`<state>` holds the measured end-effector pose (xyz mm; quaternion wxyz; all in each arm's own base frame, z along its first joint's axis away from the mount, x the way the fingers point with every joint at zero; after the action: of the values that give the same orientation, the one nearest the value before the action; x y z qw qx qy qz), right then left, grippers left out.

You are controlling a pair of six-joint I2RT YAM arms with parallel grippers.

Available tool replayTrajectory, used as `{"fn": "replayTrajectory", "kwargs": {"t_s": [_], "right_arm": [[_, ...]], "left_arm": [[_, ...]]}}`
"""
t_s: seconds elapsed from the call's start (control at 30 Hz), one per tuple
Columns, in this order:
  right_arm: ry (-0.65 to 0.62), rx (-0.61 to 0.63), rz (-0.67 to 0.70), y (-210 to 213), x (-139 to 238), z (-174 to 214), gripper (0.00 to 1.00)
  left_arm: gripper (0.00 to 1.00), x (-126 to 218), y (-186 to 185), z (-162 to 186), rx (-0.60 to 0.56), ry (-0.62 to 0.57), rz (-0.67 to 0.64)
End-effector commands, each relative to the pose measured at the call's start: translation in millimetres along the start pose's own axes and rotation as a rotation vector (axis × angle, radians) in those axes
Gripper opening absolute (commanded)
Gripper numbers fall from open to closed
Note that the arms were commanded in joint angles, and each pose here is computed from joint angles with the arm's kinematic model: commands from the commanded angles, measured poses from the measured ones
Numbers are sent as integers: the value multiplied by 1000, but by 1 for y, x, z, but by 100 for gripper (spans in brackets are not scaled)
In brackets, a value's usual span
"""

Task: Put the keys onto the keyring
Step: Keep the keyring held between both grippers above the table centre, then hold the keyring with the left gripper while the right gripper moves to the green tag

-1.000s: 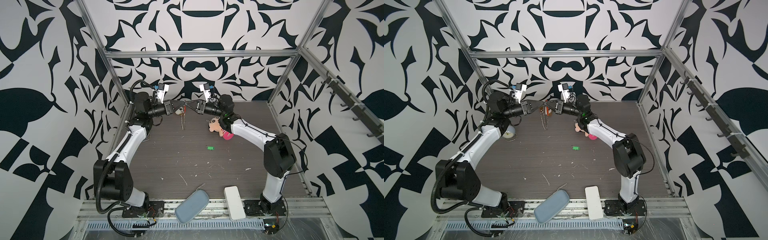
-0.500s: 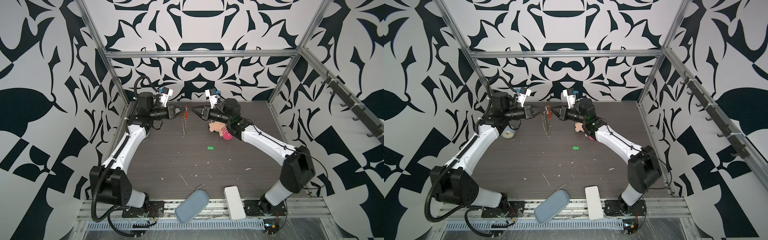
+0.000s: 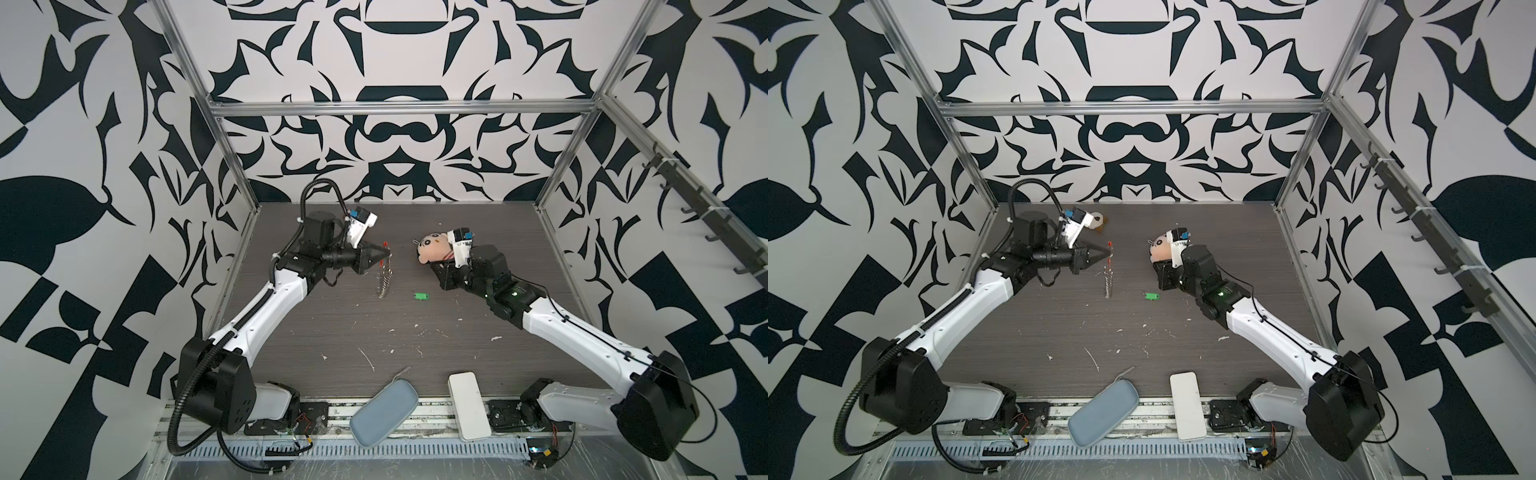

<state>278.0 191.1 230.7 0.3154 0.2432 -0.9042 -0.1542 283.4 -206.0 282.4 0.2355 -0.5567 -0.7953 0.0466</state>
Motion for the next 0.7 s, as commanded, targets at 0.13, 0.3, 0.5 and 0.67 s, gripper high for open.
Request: {"fn": "replayTrajectory", "kwargs": {"t_s": [0.13,0.3,0.5,0.67], "right_arm": [[-138,-2,88,-15,5,-7,5],[-78,23,46,-13,-4,3,0],[44,89,103,-18,-11,12,0],[164,84,36,-14,-18,31,5]], "left_arm": [[0,20,-24,-8,-454,-108,33],[0,14,-22,-4,-470,-62,88],[0,16,-6,-11,-497,-32,-56],[0,10,12,15,-415,-6,-94]]}}
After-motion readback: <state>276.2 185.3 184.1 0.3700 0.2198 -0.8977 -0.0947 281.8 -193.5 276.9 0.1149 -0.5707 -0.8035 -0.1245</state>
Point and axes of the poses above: each gripper's point midway between its finger pads, its own x axis back along the fingers, its own y axis along the line the jaws close on, z = x × y, the point moved 6 cm from there along x, back along the fingers, and after that the axes turned 3 degrees about -x, right-handed, at the moved point
